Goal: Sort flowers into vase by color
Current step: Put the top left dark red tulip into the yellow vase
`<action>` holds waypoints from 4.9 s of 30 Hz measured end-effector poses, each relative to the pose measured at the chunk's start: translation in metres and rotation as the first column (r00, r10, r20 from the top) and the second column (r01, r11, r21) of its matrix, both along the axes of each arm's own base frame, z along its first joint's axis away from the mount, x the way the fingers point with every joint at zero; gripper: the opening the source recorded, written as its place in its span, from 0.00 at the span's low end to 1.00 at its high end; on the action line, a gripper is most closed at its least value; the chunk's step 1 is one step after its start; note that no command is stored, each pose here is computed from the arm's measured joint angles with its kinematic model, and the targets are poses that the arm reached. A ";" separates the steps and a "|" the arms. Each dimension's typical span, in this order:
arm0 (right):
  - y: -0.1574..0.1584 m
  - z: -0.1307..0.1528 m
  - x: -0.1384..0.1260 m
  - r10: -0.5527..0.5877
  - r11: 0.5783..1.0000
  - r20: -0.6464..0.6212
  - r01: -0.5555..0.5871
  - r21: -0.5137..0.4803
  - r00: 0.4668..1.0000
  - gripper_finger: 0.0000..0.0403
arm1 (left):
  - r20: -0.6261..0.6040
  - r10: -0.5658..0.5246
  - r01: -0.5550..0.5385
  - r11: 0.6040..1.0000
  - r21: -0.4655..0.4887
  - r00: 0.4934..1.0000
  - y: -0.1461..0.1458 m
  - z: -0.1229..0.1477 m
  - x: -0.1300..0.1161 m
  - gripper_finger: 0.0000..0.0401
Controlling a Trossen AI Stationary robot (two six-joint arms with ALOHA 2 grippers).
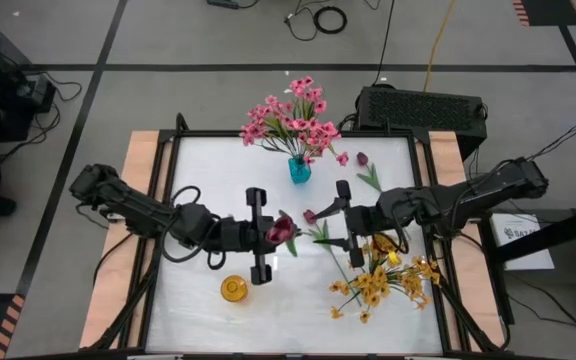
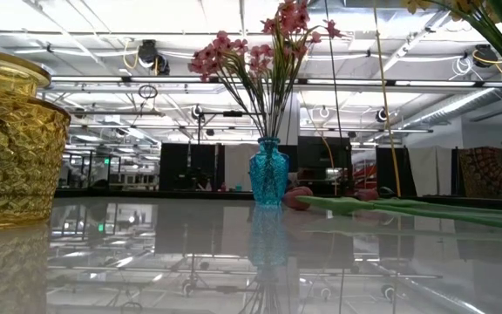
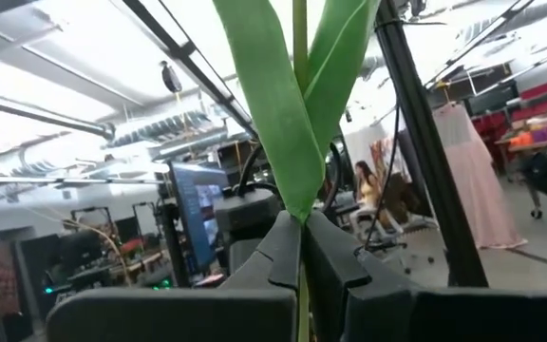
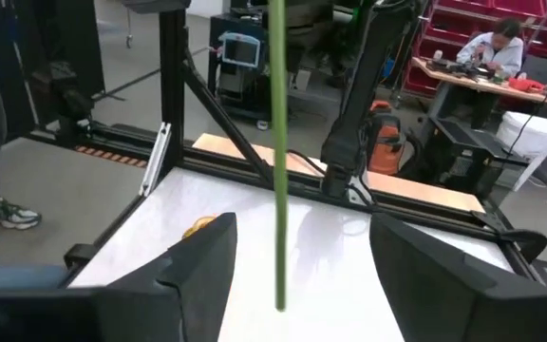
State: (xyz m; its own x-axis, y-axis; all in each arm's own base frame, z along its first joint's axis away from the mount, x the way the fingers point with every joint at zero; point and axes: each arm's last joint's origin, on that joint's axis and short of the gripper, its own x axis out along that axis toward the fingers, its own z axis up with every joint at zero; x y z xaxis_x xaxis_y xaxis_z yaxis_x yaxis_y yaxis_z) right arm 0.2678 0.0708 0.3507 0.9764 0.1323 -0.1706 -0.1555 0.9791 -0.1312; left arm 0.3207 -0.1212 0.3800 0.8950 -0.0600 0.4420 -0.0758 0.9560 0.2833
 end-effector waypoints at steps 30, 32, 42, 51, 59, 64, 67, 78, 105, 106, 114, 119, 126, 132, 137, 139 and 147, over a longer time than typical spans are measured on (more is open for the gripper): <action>0.000 -0.001 0.002 -0.009 1.000 -0.002 0.009 0.016 1.000 0.03 | 0.002 -0.016 0.017 1.000 -0.026 1.000 0.011 -0.007 0.011 0.08; -0.001 -0.001 0.000 -0.010 1.000 -0.010 0.010 0.015 1.000 0.01 | -0.015 -0.010 0.009 0.997 -0.073 1.000 0.011 -0.008 0.011 0.13; -0.004 -0.003 -0.003 -0.065 0.997 -0.087 0.067 0.027 0.994 0.00 | -0.110 0.071 -0.083 0.990 -0.113 0.991 0.008 -0.015 0.013 0.39; -0.005 0.000 -0.006 -0.076 0.996 -0.165 0.083 0.036 0.983 0.00 | -0.159 0.068 -0.087 0.989 -0.119 0.985 0.004 -0.008 0.000 0.40; -0.006 0.000 -0.007 -0.101 0.994 -0.170 0.107 0.025 0.980 0.00 | -0.201 0.110 -0.135 0.984 -0.115 0.974 0.004 -0.012 0.001 0.37; -0.006 -0.002 -0.007 -0.103 0.994 -0.190 0.108 0.016 0.976 0.01 | -0.198 0.114 -0.139 0.983 -0.118 0.974 0.004 -0.012 0.001 0.27; -0.006 -0.003 -0.007 -0.104 0.994 -0.193 0.109 0.014 0.976 0.01 | -0.198 0.114 -0.139 0.983 -0.117 0.973 0.004 -0.012 0.001 0.19; -0.006 -0.006 -0.009 -0.102 0.994 -0.226 0.106 0.008 0.969 0.11 | -0.266 0.102 -0.137 0.983 -0.118 0.959 0.005 -0.014 -0.002 0.04; -0.007 -0.003 -0.015 -0.098 0.995 -0.231 0.099 -0.005 0.968 0.50 | -0.571 -0.116 -0.072 0.953 -0.296 0.813 -0.060 -0.006 -0.121 0.05; -0.007 -0.003 -0.015 -0.097 0.995 -0.231 0.099 -0.005 0.968 0.49 | -0.577 -0.101 -0.087 0.954 -0.288 0.811 -0.063 -0.008 -0.123 0.05; -0.007 -0.003 -0.015 -0.097 0.995 -0.231 0.099 -0.005 0.968 0.49 | -0.627 -0.016 -0.205 0.939 -0.278 0.779 -0.086 -0.031 -0.135 0.05; -0.007 -0.003 -0.014 -0.097 0.995 -0.225 0.099 -0.003 0.969 0.49 | -0.621 0.035 -0.250 0.932 -0.263 0.783 -0.094 -0.036 -0.148 0.05; -0.007 -0.003 -0.014 -0.096 0.995 -0.224 0.097 -0.008 0.970 0.49 | -0.618 0.074 -0.309 0.908 -0.283 0.783 -0.097 -0.044 -0.165 0.05; -0.007 -0.003 -0.014 -0.096 0.995 -0.224 0.096 -0.010 0.970 0.49 | -0.605 0.111 -0.362 0.879 -0.310 0.788 -0.093 -0.072 -0.173 0.05; -0.007 -0.002 -0.014 -0.095 0.995 -0.221 0.095 -0.010 0.971 0.49 | -0.599 0.103 -0.380 0.854 -0.357 0.794 -0.089 -0.083 -0.175 0.04; -0.007 -0.002 -0.014 -0.094 0.996 -0.220 0.094 -0.015 0.971 0.49 | -0.598 0.097 -0.379 0.849 -0.367 0.796 -0.089 -0.083 -0.176 0.04; -0.007 -0.002 -0.014 -0.094 0.996 -0.220 0.092 -0.019 0.971 0.49 | -0.586 0.060 -0.346 0.854 -0.389 0.808 -0.096 -0.082 -0.184 0.03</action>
State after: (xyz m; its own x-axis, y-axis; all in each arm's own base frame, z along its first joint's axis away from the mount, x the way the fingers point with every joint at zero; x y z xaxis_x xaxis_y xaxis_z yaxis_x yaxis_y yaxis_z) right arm 0.2535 0.0639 0.3484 0.9227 0.0405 -0.3834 -0.0903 0.9895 -0.1128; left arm 0.1363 -0.2168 0.2977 0.9548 0.2311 -0.1868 -0.2566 0.9582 -0.1265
